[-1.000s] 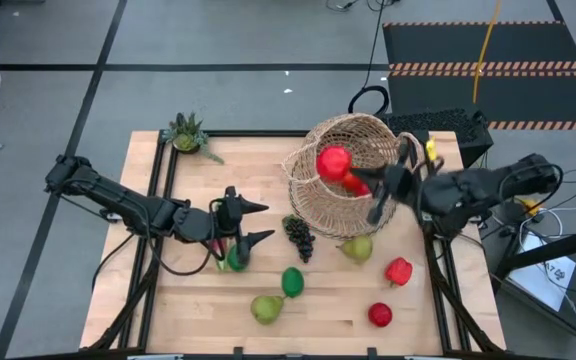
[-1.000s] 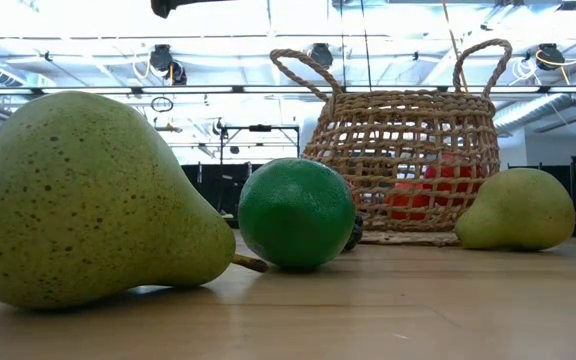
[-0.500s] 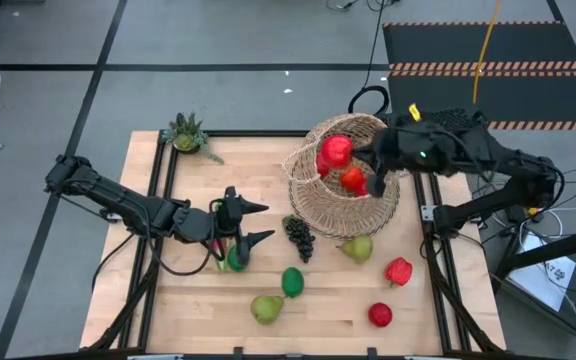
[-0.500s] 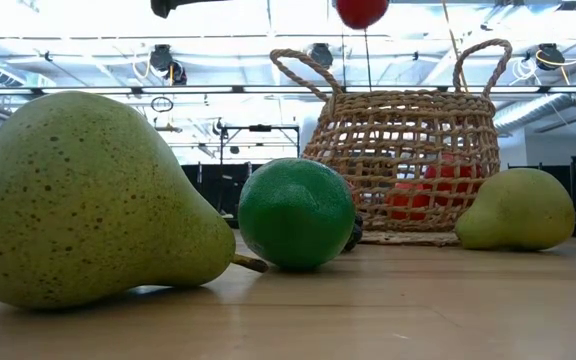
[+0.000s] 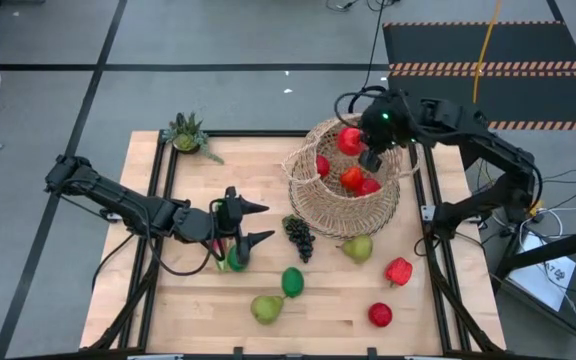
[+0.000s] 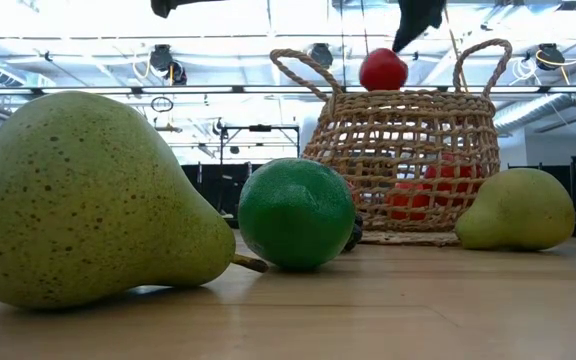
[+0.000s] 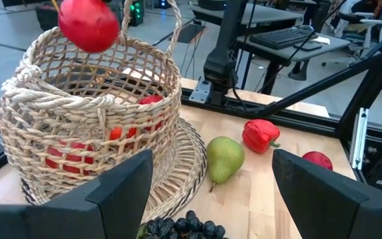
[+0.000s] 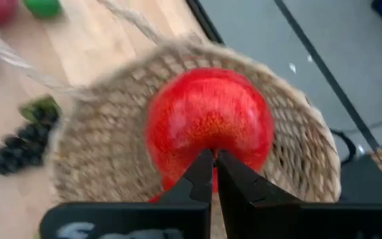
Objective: Build produce basket
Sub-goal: Put the red apple into the brown basket
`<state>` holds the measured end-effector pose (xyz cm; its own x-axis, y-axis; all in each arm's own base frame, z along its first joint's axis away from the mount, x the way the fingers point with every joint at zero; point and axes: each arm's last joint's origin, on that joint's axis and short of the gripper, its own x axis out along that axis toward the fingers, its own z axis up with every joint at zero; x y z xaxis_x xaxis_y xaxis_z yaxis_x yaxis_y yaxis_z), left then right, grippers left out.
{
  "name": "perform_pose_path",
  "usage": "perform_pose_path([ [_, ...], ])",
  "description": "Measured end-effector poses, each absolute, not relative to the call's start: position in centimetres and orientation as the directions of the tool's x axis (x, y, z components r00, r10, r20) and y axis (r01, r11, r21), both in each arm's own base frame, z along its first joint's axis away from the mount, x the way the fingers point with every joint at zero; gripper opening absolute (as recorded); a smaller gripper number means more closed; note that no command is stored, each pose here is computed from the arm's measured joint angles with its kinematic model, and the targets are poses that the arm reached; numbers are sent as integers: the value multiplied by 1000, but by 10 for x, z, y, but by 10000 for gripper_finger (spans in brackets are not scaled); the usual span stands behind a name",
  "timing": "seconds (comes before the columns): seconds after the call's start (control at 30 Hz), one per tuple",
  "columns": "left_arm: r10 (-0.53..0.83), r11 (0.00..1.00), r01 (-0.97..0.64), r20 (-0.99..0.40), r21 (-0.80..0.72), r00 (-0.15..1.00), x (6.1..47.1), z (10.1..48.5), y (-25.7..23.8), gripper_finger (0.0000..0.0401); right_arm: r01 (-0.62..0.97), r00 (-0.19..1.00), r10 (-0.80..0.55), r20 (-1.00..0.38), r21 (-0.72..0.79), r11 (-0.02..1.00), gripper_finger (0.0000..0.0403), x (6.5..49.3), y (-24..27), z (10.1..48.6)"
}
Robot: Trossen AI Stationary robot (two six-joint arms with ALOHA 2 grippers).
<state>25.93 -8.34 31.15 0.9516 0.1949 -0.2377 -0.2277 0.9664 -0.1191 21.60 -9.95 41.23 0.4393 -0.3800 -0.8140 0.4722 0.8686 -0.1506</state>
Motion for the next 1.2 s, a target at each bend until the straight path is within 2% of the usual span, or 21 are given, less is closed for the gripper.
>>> perform_pose_path([
  [0.5,195,967,-228,-251,-110,948,259,310,-83,305,490,250,-324,-912,-170,855,4,243,-147,370],
  [1.2,194,969,-227,-258,-103,947,259,309,-83,305,494,232,-315,-920,-168,853,9,257,-155,306],
])
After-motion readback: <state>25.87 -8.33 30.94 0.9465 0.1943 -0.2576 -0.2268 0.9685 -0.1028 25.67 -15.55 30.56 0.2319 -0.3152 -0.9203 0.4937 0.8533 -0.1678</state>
